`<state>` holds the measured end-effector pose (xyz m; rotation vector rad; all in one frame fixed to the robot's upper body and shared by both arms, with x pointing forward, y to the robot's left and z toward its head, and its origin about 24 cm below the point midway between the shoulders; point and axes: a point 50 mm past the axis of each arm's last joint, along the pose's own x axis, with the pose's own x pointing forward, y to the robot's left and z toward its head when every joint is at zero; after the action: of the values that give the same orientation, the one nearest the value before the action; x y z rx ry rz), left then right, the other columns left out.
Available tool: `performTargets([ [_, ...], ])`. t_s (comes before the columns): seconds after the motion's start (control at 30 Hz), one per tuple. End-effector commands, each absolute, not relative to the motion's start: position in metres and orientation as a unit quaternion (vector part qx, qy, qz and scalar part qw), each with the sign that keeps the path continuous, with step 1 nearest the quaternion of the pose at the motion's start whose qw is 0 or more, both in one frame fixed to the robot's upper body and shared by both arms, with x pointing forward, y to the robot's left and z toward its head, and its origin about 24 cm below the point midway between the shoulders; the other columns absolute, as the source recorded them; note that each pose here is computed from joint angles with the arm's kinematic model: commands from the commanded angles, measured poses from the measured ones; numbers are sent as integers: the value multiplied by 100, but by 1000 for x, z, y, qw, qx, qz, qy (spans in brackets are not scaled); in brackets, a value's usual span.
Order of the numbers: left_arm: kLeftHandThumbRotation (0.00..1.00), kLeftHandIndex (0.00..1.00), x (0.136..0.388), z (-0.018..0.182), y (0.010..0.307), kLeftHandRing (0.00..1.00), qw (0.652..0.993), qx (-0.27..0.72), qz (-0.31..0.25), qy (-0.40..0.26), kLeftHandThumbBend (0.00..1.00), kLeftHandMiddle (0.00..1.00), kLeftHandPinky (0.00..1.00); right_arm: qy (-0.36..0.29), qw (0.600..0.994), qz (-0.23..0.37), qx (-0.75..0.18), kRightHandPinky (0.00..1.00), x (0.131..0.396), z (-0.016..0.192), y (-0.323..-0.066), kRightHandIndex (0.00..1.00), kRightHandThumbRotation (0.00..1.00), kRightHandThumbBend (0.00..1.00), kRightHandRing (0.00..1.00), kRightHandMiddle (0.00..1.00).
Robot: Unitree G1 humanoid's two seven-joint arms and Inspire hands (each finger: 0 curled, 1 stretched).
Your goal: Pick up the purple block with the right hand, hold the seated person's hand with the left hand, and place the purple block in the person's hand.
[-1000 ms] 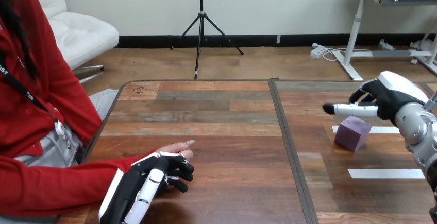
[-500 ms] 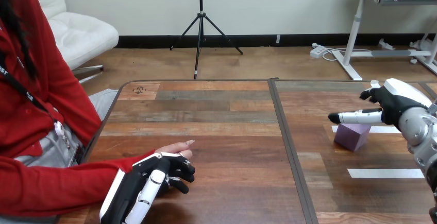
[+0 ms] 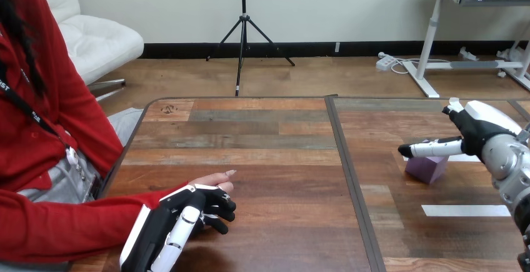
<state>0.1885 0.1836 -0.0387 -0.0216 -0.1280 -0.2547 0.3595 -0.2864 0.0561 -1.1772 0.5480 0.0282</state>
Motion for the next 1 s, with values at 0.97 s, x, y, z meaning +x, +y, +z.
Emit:
performTargets([
  [0.97,80,54,194,-28,188,56,988,-7,-120,-96,52,58,46,270,807,48,-523,83,354,28,-259,94,54,100,94,95],
])
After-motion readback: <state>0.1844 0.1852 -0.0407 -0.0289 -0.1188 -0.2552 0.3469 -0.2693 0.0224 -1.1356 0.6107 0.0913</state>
